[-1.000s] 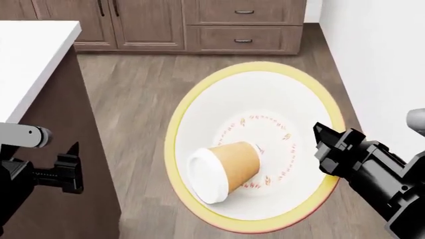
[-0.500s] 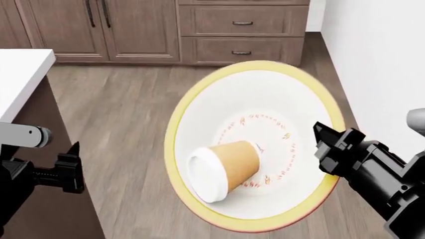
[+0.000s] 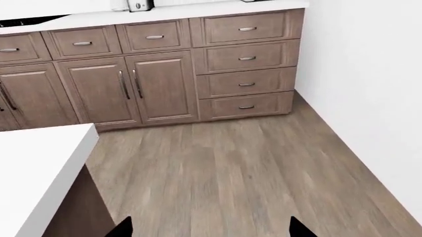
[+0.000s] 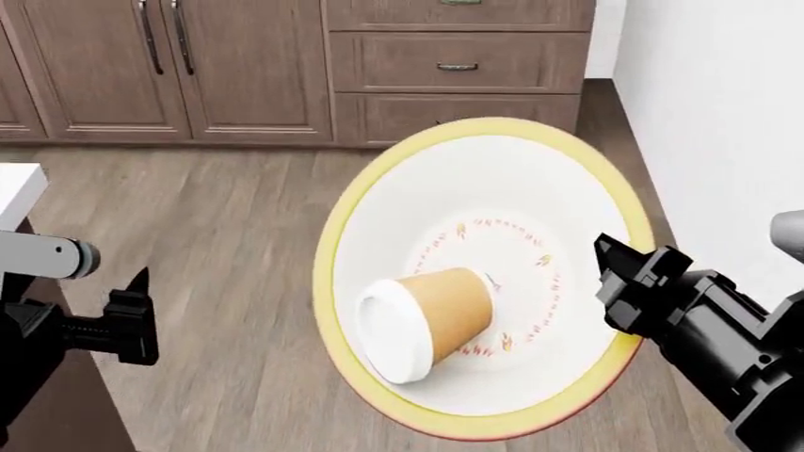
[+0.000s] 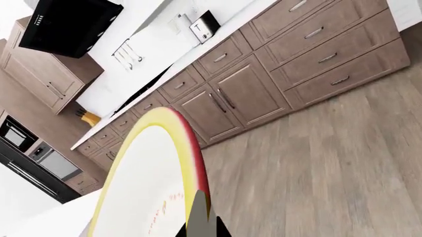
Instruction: Place the cup inside the bowl on the dining table and move the bowl to any counter.
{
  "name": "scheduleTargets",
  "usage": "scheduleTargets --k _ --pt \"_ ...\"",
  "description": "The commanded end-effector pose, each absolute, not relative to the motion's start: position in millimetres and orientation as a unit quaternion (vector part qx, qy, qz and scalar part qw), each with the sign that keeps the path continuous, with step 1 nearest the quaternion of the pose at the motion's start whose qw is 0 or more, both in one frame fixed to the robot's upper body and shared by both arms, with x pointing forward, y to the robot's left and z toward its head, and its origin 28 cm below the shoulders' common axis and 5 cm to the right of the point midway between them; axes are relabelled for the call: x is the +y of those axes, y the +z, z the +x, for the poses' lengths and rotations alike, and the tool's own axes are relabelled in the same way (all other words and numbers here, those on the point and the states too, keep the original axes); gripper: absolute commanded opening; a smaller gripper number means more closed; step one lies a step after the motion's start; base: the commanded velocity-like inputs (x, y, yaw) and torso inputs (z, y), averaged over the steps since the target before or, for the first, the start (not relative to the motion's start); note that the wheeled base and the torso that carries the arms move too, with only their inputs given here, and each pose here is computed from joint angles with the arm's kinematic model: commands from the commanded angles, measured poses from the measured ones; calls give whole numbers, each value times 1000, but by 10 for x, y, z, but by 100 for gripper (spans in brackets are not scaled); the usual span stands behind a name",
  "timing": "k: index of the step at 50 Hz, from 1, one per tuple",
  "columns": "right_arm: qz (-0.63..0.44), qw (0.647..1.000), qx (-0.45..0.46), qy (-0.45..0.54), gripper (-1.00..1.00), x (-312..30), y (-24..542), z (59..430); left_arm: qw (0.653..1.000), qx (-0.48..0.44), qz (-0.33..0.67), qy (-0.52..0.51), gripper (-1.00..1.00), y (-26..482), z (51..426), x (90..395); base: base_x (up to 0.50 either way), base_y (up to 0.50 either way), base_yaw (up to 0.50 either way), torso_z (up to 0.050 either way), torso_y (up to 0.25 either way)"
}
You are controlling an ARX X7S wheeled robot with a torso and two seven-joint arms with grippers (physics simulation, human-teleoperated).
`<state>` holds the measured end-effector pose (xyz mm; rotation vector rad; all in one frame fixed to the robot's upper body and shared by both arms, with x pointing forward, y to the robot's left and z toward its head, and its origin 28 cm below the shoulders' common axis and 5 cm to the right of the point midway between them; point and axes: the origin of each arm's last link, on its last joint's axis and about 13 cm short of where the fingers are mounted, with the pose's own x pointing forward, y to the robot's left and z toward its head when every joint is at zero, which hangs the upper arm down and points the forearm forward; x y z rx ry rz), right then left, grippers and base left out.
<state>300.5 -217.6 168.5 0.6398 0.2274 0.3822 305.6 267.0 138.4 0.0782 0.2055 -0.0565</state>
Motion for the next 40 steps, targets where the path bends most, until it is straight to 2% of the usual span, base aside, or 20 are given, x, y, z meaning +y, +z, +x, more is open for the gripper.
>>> scheduleTargets --k 1,40 --pt "321 921 99 198 -100 -2172 1723 3006 993 104 39 -25 100 1369 3054 2682 500 -9 0 0 10" --pt "319 921 104 196 -100 -2157 1704 3002 994 99 46 -27 100 1378 3042 2674 500 -4 0 0 1"
